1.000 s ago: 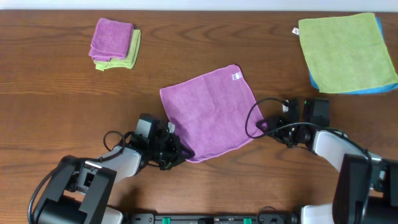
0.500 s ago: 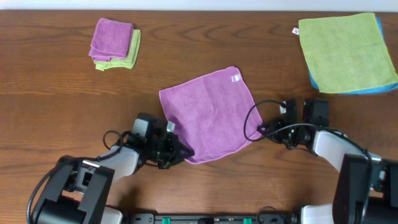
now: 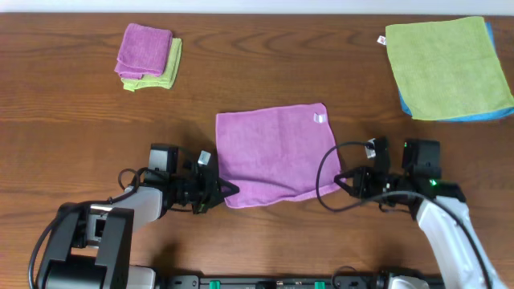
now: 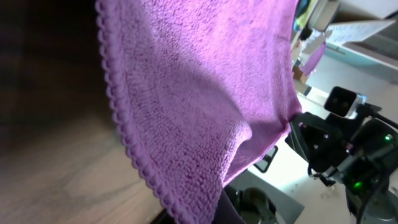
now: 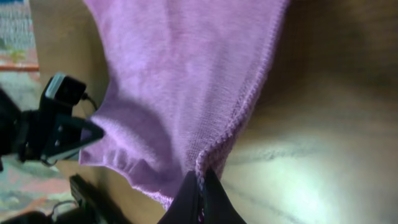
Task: Fold the cloth
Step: 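Lift the near edge with both grippers and fold it toward the far edge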
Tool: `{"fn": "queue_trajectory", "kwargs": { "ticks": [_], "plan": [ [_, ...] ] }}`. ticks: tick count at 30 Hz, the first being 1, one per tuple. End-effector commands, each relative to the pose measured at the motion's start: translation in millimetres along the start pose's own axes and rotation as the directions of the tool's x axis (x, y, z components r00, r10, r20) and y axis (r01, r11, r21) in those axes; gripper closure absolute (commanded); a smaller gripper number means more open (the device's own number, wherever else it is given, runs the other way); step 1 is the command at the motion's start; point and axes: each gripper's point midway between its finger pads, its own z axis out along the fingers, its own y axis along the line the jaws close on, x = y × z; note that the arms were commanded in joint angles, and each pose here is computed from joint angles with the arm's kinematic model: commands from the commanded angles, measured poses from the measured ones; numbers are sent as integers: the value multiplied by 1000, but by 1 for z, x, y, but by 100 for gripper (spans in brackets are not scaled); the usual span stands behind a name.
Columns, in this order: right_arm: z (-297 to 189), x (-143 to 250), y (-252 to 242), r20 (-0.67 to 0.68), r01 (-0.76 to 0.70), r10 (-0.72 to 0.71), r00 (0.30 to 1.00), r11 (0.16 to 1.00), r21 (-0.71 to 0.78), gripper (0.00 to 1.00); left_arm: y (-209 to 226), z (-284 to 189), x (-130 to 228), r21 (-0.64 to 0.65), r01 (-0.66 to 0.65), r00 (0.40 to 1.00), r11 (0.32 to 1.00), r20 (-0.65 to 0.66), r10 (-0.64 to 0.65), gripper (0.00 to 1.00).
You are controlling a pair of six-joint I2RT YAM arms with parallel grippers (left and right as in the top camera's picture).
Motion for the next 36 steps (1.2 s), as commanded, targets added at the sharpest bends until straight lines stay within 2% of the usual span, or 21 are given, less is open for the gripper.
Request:
{"fn": "queue_trajectory", "kwargs": {
  "ticks": [1,8,19,31,36],
  "plan": [
    [-7,7,13,7,85,-85,996,996,-18,98,-2,-1,6,28,-25,999,999,-32,26,94],
    [-14,-5,3,72,130,-136,988,988,78,99,-16,-3,-7,31,-12,1000,999,2,12,94],
    [-4,-55,-1,199,226,-243,949,968,104,99,-64,-16,-65,-16,-97,972,995,211,99,94],
    [27,-96,-18,265,250,-269,926,963,105,99,-53,-33,-110,-174,-79,884,982,443,150,94],
    [44,-107,-15,282,268,-292,914,956,121,99,-59,-39,-127,-194,-106,837,975,512,193,94]
  ]
}}
